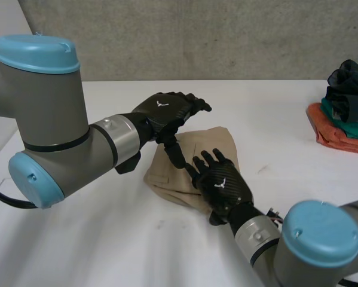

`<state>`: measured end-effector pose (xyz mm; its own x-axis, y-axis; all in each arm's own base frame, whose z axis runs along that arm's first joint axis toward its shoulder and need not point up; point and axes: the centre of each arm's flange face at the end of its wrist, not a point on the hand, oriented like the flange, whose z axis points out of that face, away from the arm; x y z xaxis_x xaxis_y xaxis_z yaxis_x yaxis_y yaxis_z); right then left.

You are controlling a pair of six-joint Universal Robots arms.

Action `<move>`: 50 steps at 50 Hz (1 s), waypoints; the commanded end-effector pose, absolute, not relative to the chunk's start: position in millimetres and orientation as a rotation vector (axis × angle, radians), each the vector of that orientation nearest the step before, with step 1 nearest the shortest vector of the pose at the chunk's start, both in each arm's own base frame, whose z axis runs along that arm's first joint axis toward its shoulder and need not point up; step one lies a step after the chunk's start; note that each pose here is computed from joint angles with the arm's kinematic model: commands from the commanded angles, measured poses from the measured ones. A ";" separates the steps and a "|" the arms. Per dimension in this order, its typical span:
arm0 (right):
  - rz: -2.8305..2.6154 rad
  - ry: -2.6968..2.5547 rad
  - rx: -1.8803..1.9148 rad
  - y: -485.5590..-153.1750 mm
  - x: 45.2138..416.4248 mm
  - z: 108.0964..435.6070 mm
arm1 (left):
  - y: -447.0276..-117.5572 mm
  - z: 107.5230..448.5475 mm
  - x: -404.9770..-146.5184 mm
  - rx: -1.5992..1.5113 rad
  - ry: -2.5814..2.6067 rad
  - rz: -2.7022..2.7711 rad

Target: Fold the laundry.

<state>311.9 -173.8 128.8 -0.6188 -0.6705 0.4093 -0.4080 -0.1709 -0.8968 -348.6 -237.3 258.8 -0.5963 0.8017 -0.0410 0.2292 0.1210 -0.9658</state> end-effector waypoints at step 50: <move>-2.161 1.840 -1.205 -278.8 361.4 107.0 | -213.3 287.3 -352.3 -1.065 -1.688 1.514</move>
<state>368.5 -262.3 100.6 -0.6429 -0.5381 0.5451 -0.4402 -0.3229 -0.8378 -352.5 -213.7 284.9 -0.4777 0.8765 -0.0596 0.1613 0.0208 -0.9867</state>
